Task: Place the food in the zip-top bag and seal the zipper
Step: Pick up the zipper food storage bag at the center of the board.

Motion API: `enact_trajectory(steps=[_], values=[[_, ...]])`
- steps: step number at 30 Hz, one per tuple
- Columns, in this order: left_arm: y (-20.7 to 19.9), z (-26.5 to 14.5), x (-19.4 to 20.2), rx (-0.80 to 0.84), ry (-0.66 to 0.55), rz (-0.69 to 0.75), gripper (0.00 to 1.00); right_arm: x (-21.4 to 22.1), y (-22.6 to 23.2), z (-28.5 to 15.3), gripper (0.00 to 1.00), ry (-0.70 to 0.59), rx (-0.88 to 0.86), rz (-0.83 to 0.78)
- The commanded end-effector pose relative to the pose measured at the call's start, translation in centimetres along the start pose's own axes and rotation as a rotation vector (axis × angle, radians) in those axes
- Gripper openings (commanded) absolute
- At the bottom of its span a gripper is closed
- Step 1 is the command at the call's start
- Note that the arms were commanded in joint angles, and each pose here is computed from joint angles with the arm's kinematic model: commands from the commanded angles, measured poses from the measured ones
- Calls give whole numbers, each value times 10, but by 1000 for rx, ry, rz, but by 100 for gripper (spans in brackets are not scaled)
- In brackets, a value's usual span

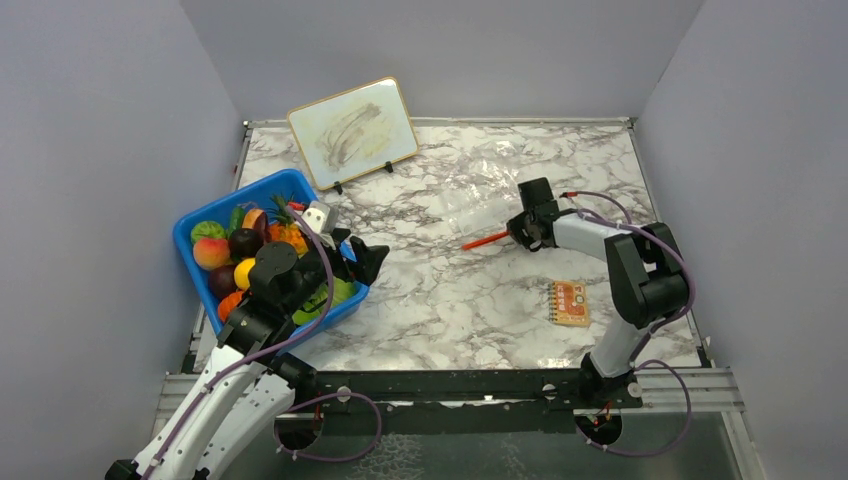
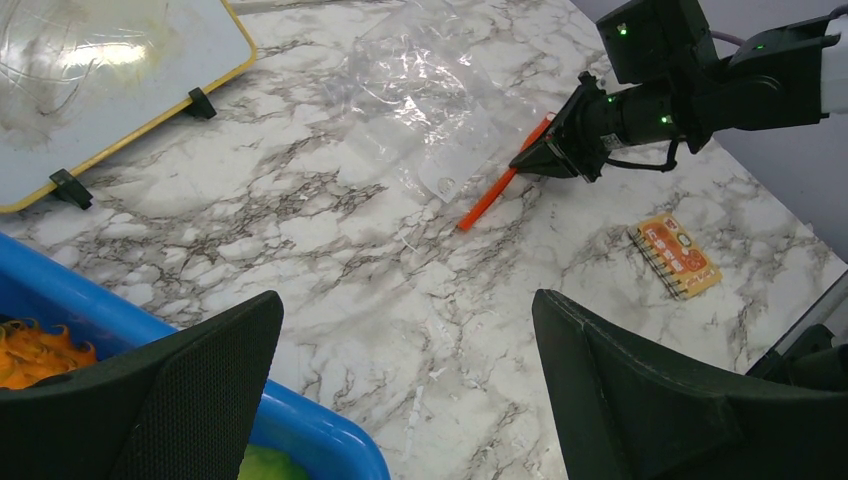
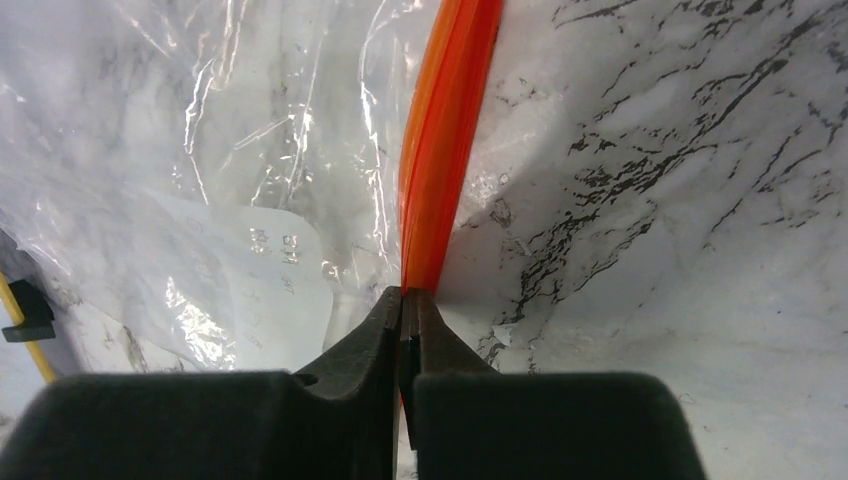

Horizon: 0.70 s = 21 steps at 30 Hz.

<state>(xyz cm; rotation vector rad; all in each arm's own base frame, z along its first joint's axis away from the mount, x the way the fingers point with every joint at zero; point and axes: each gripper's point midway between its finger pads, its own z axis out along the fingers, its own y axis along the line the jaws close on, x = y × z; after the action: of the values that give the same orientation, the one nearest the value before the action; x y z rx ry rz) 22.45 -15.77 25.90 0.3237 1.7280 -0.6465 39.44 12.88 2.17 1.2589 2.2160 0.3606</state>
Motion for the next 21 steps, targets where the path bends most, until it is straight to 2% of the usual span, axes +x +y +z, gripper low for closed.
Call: enact_trajectory(steps=[1, 12, 21], values=[[-3, 1, -3, 25, -22, 15, 100, -16, 4, -5, 1, -76, -50, -49], [-12, 1, -2, 80, -12, 42, 96, -23, 24, -48, 1, -90, -219, -184], [-24, 14, -29, 116, 1, 18, 91, -35, 54, -114, 1, -139, -446, -351]])
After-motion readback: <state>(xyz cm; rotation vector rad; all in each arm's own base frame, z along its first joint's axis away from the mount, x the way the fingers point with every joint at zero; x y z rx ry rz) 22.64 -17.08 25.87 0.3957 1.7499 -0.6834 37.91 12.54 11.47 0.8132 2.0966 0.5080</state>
